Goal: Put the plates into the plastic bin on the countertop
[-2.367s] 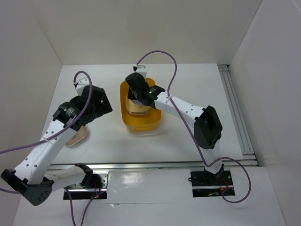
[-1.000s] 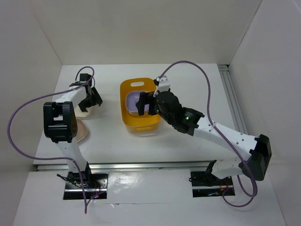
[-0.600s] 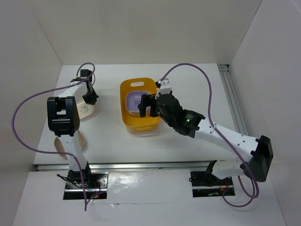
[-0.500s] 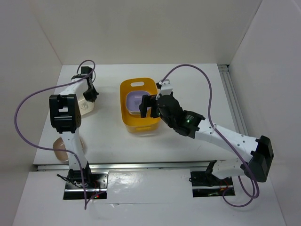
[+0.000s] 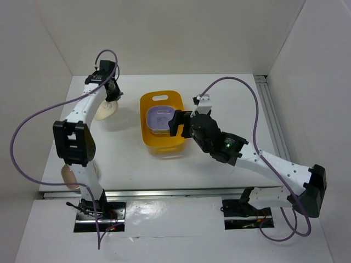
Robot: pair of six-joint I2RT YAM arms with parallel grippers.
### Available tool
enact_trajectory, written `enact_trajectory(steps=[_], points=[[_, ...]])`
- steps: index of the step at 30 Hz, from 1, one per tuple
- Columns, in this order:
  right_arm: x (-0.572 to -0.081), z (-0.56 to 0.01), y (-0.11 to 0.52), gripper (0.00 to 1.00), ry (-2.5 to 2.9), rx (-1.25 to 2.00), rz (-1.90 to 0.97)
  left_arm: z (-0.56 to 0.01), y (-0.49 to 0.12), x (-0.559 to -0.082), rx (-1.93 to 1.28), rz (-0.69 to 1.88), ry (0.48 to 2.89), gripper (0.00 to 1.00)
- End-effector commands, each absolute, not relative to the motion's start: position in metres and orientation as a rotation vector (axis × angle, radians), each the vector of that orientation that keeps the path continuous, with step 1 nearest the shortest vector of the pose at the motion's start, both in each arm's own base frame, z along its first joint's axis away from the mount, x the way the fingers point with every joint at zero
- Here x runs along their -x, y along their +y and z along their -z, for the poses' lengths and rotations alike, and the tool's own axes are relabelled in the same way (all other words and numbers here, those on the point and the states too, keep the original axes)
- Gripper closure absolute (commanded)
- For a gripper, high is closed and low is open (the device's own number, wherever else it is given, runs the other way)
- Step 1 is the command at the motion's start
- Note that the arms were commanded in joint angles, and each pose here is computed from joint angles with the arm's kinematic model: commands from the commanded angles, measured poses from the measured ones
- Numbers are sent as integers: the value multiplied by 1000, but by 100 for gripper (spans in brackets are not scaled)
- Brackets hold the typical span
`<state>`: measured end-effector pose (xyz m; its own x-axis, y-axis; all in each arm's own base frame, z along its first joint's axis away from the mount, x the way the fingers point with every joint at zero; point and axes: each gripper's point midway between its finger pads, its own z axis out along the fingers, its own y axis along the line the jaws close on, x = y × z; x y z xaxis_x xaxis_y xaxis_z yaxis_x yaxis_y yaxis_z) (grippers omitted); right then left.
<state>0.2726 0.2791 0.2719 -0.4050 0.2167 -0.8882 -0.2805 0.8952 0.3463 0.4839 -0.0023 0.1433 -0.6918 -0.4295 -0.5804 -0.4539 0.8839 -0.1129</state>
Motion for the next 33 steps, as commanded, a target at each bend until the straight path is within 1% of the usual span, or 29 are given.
enact_trajectory(steps=[1, 2, 3, 4, 5, 7, 8, 11, 17, 18, 26, 28, 29, 30, 31, 32, 33], points=[[-266, -285, 263, 0, 1887, -26, -532, -274, -47, -456, 533, 42, 2181, 100], [-266, -281, 259, 0, 1900, -25, -507, -284, -59, -446, 532, 46, 2176, 100], [-264, -287, 251, 0, 1884, -59, -509, -295, -92, -433, 463, 105, 2176, 100], [-263, -289, 249, 0, 1885, -69, -516, -301, -110, -430, 438, 134, 2166, 100], [-260, -295, 241, 0, 1874, -91, -515, -306, -138, -418, 385, 173, 2174, 100], [-256, -299, 232, 0, 1869, -101, -504, -313, -164, -409, 370, 244, 2174, 100], [-255, -302, 226, 0, 1860, -121, -504, -313, -187, -403, 331, 289, 2186, 100], [-248, -319, 208, 0, 1827, -152, -509, -309, -226, -402, 332, 361, 2203, 100], [-242, -322, 192, 0, 1828, -173, -479, -287, -270, -421, 299, 397, 2245, 100], [-242, -326, 192, 0, 1822, -177, -486, -271, -276, -427, 291, 386, 2276, 100], [-238, -326, 181, 0, 1814, -189, -461, -222, -291, -437, 245, 355, 2368, 100], [-238, -326, 181, 0, 1814, -189, -461, -221, -291, -437, 245, 355, 2368, 84], [-238, -326, 181, 0, 1814, -189, -461, -221, -291, -437, 232, 350, 2369, 72], [-237, -326, 183, 0, 1817, -183, -468, -221, -290, -437, 219, 345, 2369, 53], [-237, -326, 183, 0, 1817, -183, -469, -221, -290, -437, 219, 344, 2369, 25], [-238, -324, 183, 0, 1817, -175, -462, -231, -290, -436, 221, 360, 2350, 19], [-238, -324, 183, 0, 1817, -175, -462, -231, -290, -436, 209, 355, 2350, 15]])
